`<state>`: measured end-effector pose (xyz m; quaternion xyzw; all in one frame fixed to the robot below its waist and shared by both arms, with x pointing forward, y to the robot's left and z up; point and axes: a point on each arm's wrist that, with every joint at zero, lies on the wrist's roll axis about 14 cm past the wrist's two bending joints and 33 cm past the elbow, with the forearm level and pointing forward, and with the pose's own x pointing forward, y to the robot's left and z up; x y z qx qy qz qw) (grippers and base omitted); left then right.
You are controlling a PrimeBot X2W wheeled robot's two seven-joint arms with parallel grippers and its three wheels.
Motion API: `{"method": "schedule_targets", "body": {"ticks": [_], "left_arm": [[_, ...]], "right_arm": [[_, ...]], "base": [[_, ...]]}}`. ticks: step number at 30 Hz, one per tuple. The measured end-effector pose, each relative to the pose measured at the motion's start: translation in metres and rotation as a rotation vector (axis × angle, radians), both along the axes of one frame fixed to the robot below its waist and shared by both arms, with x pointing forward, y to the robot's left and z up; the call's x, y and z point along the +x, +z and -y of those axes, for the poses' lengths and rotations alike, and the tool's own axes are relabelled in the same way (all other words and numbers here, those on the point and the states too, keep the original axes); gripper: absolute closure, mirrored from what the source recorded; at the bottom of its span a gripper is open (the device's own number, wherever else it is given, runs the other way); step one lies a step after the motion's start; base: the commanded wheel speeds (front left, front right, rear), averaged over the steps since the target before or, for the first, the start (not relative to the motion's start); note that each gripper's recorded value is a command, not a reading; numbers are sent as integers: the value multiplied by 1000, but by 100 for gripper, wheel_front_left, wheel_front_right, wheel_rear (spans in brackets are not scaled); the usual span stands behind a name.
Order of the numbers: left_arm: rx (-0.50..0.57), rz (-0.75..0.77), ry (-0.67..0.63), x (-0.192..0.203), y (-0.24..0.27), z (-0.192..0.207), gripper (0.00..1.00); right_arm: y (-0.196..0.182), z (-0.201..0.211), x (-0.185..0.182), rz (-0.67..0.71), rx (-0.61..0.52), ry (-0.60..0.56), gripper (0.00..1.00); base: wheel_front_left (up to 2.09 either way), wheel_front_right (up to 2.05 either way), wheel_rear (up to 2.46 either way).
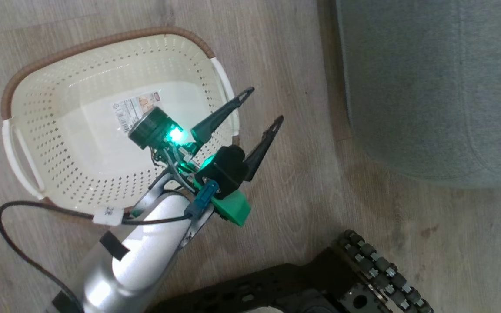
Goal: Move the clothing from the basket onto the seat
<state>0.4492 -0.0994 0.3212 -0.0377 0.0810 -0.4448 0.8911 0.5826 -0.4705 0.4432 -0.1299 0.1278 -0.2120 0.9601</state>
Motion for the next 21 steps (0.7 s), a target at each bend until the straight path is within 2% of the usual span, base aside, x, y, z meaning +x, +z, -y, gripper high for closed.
{"method": "schedule_targets", "body": {"ticks": [3,6,7,8,15,21], "left_arm": [[9,-11,10,0,-6,-3,0],[9,-13,5,-3,-7,-2,0],[6,-12,0,-4,-6,-1,0],[4,-10,-3,-4,-5,1,0],[-33,64,-25,0,28,15,0],[-73,123,-19,1,69,23,0]], "right_arm": [[-28,0,-7,-72,27,-22,100],[-33,-1,-8,-86,34,-22,100],[-33,-2,-8,-88,34,-20,71],[-33,-2,-8,-90,33,-16,0],[-17,-11,-10,-106,-6,40,0],[-12,-23,-35,-174,-53,113,0]], "base": [[0,0,0],[0,0,0],[0,0,0],[0,0,0],[0,0,0],[0,0,0]]}}
